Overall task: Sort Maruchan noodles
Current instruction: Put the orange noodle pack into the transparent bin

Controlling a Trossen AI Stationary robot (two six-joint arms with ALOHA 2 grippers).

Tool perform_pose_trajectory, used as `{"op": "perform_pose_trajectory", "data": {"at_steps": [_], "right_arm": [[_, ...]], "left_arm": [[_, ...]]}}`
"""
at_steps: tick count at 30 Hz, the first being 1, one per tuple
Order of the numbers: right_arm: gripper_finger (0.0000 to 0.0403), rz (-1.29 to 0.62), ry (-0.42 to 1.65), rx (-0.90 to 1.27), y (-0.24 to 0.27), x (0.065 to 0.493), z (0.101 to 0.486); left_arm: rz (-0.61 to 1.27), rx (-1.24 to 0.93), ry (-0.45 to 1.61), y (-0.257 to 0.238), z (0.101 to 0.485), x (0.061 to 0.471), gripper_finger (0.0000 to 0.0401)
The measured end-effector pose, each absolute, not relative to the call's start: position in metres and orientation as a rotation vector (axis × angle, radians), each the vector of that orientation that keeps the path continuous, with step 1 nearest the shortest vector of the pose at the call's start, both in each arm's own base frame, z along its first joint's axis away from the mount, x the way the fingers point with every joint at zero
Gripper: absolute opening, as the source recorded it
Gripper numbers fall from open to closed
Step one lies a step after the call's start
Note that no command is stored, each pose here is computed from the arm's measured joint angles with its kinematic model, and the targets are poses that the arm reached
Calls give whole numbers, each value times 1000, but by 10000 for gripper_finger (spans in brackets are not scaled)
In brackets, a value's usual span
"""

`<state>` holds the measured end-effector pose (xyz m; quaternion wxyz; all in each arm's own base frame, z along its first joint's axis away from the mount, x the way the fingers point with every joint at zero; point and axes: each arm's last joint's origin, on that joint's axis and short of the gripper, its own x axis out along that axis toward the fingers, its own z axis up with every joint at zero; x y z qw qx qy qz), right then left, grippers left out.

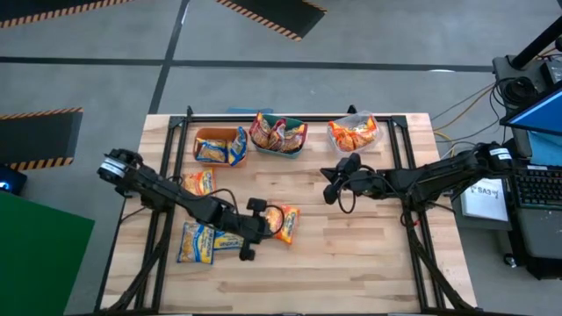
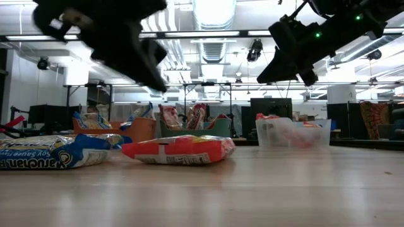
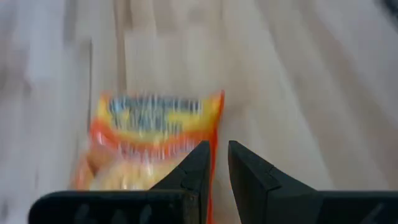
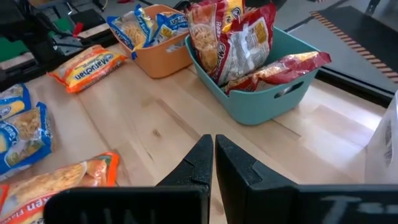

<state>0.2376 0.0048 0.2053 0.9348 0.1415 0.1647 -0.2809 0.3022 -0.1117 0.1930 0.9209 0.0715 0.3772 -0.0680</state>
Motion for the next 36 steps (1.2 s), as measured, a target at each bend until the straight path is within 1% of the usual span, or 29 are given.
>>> {"op": "perform_pose_trajectory", "data": {"at_steps": [5,7,9,12,17,21,26,30,36], "right_arm": [[11,-564,275,318,5,240,211],[20,-543,248,336,5,242,213],[40,-496,245,396,5,244,216],[84,-391,260,527,2,248,221],[177,-204,345,697,-3,260,222],[242,-185,424,780,-4,269,209],[298,-216,528,853,-3,276,186],[321,-225,621,918,-1,282,165],[327,-264,685,950,0,290,139]], "left_arm": [[-108,132,879,-109,180,297,40],[-103,135,911,-109,171,296,40],[-97,136,933,-108,164,294,40],[-87,130,923,-106,159,292,40],[-81,117,894,-103,153,291,40],[-83,101,846,-101,145,287,40],[-81,74,792,-98,136,282,40],[-81,56,747,-96,130,278,40],[-66,30,724,-89,121,271,40]]}}
